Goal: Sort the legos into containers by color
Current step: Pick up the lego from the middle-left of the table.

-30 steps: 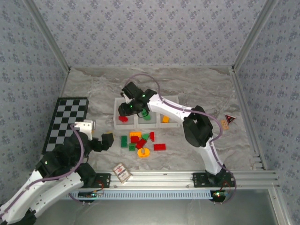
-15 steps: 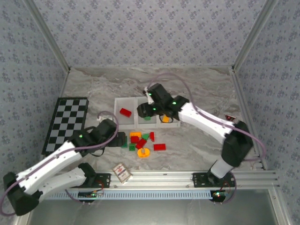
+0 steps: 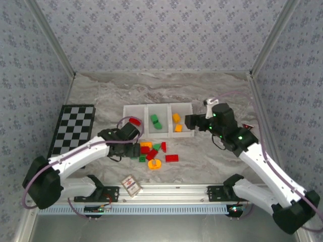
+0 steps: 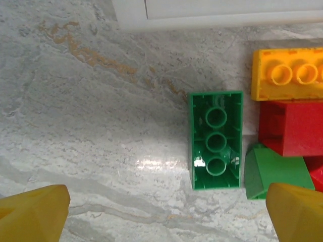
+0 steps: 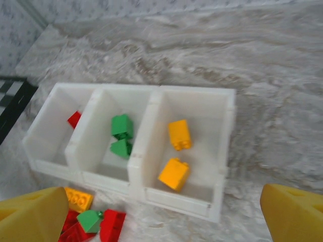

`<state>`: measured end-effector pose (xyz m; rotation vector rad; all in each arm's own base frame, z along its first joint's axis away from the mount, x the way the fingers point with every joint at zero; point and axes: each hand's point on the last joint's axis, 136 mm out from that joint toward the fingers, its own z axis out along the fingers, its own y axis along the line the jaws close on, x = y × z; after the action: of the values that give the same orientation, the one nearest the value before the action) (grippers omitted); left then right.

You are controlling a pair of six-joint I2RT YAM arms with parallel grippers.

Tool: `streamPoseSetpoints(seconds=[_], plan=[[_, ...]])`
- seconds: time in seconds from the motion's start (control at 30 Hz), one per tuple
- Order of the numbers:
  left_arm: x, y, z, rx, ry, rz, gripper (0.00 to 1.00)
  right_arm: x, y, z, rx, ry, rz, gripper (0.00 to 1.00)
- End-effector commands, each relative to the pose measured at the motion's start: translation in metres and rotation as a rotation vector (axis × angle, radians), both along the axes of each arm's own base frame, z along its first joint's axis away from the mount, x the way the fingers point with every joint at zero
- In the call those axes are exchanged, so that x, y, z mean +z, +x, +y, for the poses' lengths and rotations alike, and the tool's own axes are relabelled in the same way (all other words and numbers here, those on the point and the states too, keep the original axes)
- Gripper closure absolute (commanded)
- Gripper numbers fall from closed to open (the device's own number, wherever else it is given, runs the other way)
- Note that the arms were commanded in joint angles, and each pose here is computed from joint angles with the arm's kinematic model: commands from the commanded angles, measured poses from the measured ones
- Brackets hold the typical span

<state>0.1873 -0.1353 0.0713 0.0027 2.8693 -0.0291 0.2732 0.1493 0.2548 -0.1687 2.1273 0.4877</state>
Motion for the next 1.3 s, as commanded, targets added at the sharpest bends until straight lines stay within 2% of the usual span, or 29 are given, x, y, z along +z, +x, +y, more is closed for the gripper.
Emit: streamPoseSetpoints(seconds=[0.0, 0.33, 0.67, 0.97, 1.1, 1.27], plan=[[0.002, 0.012, -0.013, -0.019, -0.041, 0.011, 0.01, -0.001, -0.011, -0.016, 0.008, -0.004, -0.010, 0.00], [-0.024, 0.029, -0.035, -0.058, -0.044, 0.090, 0.23, -0.024, -0.029, -0.029, 0.025, 0.014, 0.017, 0.00], [-0.045, 0.029, -0.023, -0.007, -0.030, 0.158, 0.40, -0.027, -0.032, -0.038, 0.004, -0.007, 0.010, 0.00], [-0.051, 0.032, -0.020, 0.021, -0.067, 0.146, 0.55, -0.034, -0.029, -0.041, -0.011, -0.009, 0.022, 0.00], [-0.053, 0.033, -0.022, 0.026, -0.081, 0.150, 0.67, -0.034, -0.027, -0.042, -0.018, -0.007, 0.019, 0.00], [-0.042, 0.036, -0.032, 0.023, -0.140, 0.134, 0.77, -0.035, -0.026, -0.044, -0.028, -0.010, 0.011, 0.00]])
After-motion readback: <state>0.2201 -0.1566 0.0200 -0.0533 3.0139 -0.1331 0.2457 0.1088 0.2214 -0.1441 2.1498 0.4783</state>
